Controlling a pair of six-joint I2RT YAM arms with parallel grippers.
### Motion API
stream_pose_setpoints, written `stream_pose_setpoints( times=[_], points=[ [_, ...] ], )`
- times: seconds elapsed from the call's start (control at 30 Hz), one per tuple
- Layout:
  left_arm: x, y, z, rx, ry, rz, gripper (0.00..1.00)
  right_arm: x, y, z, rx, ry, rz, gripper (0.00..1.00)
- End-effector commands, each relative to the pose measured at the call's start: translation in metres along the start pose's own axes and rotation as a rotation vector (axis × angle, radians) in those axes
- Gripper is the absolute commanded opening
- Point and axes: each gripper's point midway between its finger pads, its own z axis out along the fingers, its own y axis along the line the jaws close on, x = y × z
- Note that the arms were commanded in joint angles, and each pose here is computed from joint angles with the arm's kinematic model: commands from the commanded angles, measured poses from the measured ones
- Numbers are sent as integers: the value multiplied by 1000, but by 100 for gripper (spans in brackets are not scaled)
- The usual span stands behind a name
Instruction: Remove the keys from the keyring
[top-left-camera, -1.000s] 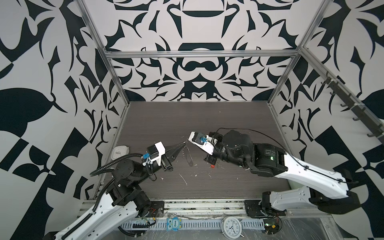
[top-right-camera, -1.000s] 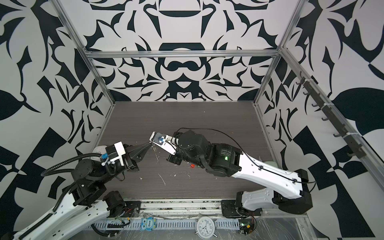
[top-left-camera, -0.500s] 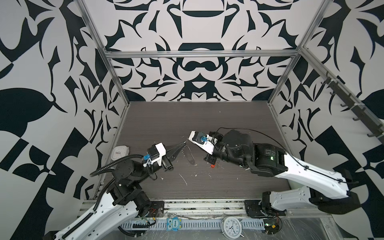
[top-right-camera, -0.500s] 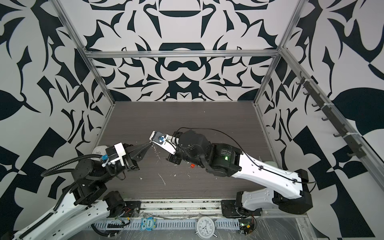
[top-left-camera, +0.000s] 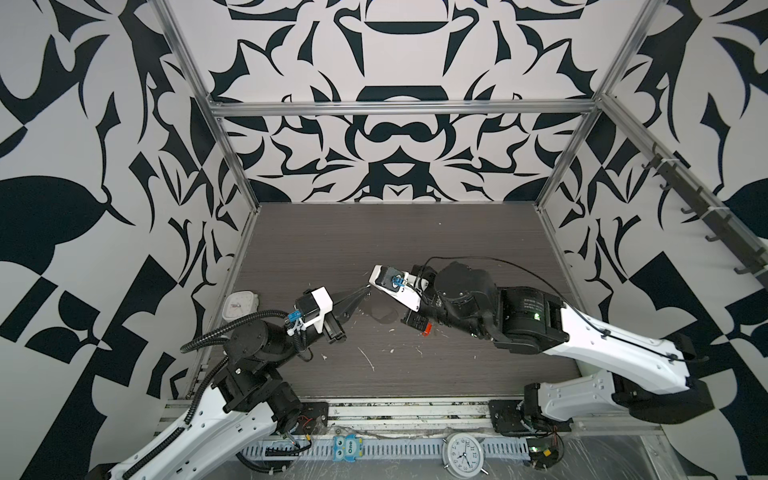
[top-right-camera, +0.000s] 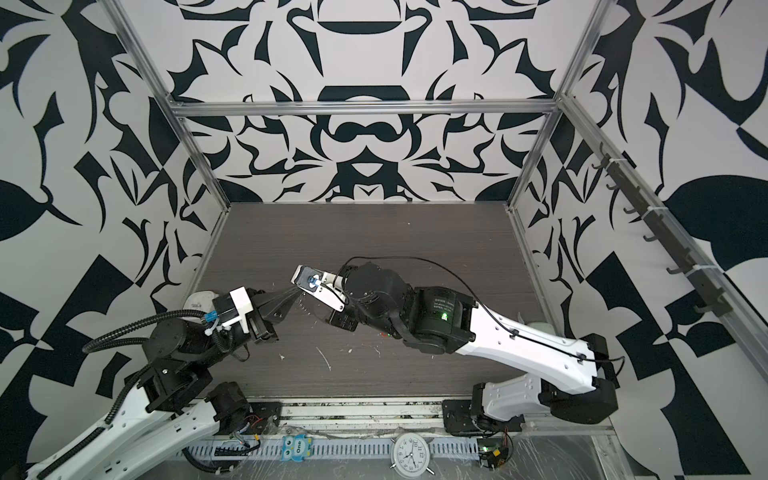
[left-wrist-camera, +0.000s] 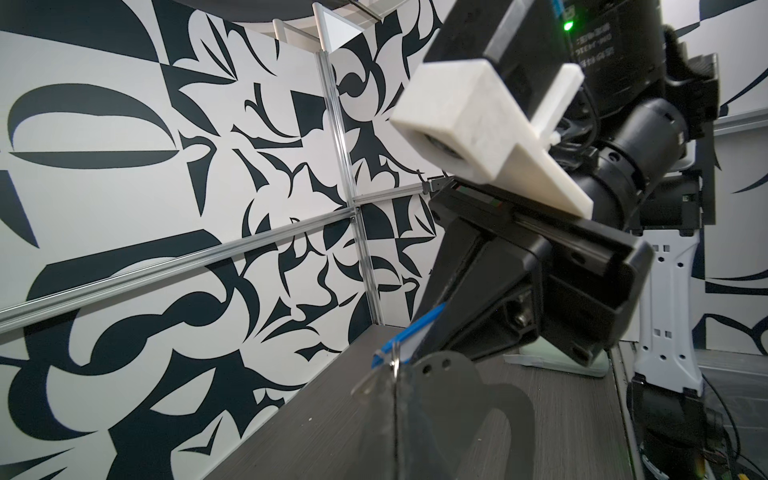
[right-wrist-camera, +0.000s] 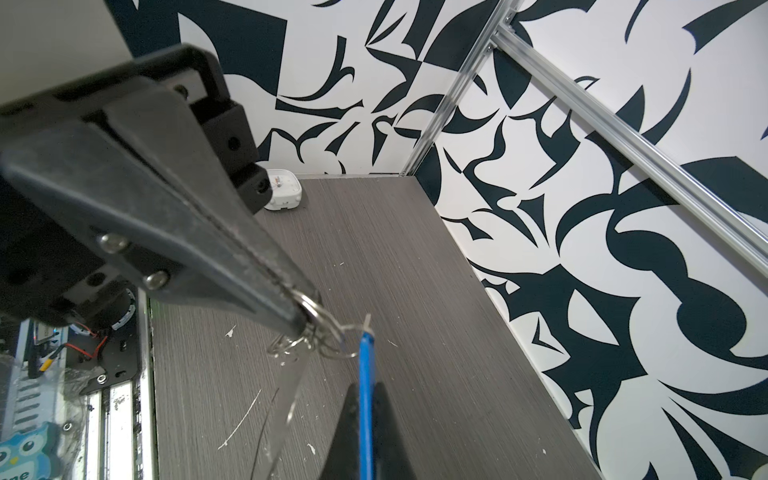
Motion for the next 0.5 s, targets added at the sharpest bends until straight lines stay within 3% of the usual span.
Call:
stream_pose_setpoints(
  times=[0.0,0.47],
  points=[
    [-24,5,-5,-27,-65,31,0,-18,-13,-14,43,-53,31,0],
    [-29,7,-7,-36,-75,41,0,-15,-25,-21,108,-52,40,0]
  ],
)
